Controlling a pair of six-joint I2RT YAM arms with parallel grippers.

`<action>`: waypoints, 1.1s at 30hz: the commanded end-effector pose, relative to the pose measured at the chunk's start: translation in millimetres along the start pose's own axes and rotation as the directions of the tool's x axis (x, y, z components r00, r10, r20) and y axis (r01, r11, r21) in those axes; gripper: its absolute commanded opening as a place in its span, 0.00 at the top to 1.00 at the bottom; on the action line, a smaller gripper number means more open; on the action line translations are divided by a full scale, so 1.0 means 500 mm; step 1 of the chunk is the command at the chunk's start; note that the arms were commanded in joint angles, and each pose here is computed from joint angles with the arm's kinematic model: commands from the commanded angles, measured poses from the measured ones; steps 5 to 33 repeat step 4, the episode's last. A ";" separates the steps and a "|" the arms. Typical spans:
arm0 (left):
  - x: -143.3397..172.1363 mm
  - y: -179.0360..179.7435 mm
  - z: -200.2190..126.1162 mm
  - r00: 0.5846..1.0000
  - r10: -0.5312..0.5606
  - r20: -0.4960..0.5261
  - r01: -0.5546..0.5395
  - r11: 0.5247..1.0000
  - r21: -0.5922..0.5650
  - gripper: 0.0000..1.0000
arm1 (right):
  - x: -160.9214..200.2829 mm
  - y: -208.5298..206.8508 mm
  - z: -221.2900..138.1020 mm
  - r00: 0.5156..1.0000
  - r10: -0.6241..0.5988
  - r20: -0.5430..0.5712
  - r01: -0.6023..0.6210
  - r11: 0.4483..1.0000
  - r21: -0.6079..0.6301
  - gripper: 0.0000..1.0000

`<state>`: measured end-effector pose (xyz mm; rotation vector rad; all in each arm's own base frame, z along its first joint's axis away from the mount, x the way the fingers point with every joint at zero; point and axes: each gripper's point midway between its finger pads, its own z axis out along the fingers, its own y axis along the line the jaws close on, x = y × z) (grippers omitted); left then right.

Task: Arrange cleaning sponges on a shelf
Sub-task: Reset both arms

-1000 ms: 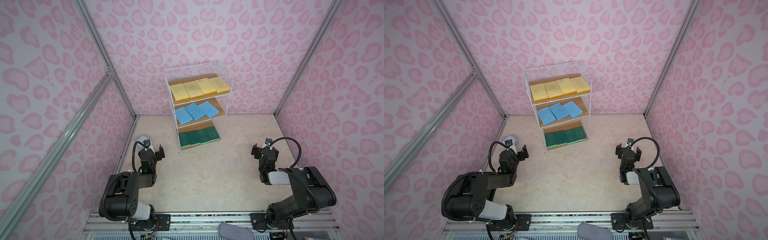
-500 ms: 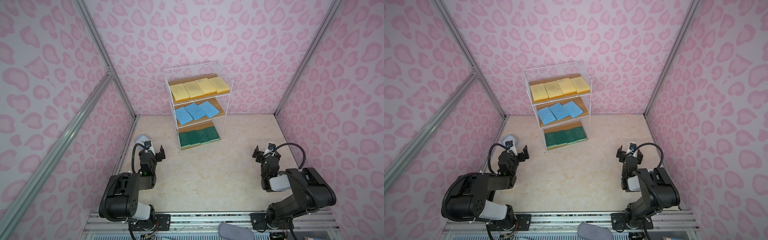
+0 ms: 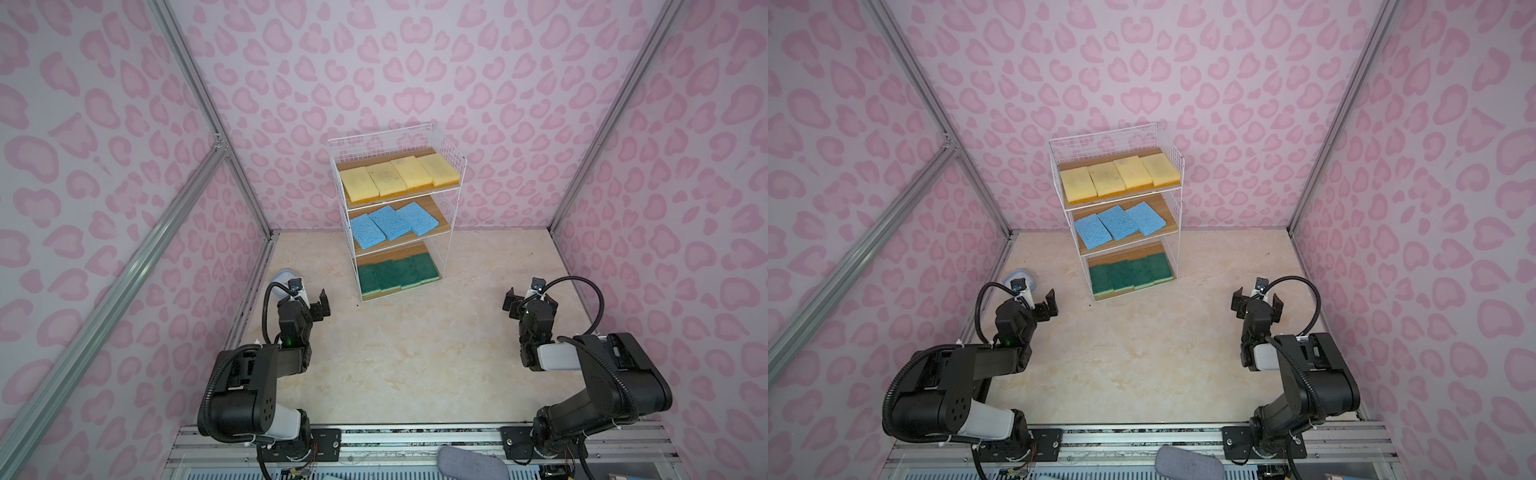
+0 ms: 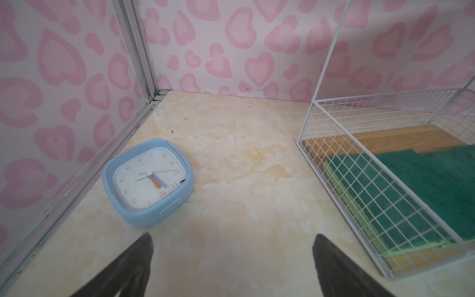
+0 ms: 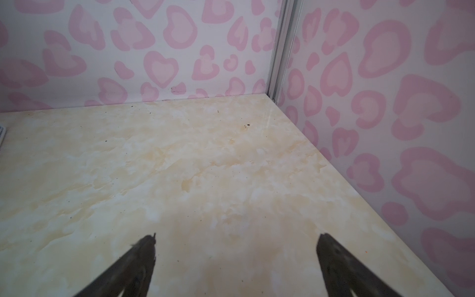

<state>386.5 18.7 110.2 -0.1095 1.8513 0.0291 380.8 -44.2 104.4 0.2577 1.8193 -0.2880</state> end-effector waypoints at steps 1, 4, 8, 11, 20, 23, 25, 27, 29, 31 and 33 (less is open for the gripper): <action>-0.012 -0.001 0.005 1.000 0.003 0.015 -0.003 1.000 0.001 0.02 | 0.003 -0.004 0.001 1.000 0.002 -0.009 -0.002 1.000 0.014 0.01; -0.013 0.000 0.000 1.000 0.002 0.024 -0.002 1.000 0.001 0.02 | 0.002 -0.005 0.000 1.000 0.004 -0.009 -0.003 1.000 0.015 0.02; -0.013 0.000 0.000 1.000 0.002 0.024 -0.002 1.000 0.001 0.02 | 0.002 -0.005 0.000 1.000 0.004 -0.009 -0.003 1.000 0.015 0.02; -0.013 0.000 0.000 1.000 0.002 0.024 -0.002 1.000 0.001 0.02 | 0.002 -0.005 0.000 1.000 0.004 -0.009 -0.003 1.000 0.015 0.02; -0.013 0.000 0.000 1.000 0.002 0.024 -0.002 1.000 0.001 0.02 | 0.002 -0.005 0.000 1.000 0.004 -0.009 -0.003 1.000 0.015 0.02; -0.013 0.000 0.000 1.000 0.002 0.024 -0.002 1.000 0.001 0.02 | 0.002 -0.005 0.000 1.000 0.004 -0.009 -0.003 1.000 0.015 0.02; -0.013 0.000 0.000 1.000 0.002 0.024 -0.002 1.000 0.001 0.02 | 0.002 -0.005 0.000 1.000 0.004 -0.009 -0.003 1.000 0.015 0.02; -0.013 0.000 0.000 1.000 0.002 0.024 -0.002 1.000 0.001 0.02 | 0.002 -0.005 0.000 1.000 0.004 -0.009 -0.003 1.000 0.015 0.02; -0.013 0.000 0.000 1.000 0.002 0.024 -0.002 1.000 0.001 0.02 | 0.002 -0.005 0.000 1.000 0.004 -0.009 -0.003 1.000 0.015 0.02; -0.013 0.000 0.000 1.000 0.002 0.024 -0.002 1.000 0.001 0.02 | 0.002 -0.005 0.000 1.000 0.004 -0.009 -0.003 1.000 0.015 0.02; -0.013 0.000 0.000 1.000 0.002 0.024 -0.002 1.000 0.001 0.02 | 0.002 -0.005 0.000 1.000 0.004 -0.009 -0.003 1.000 0.015 0.02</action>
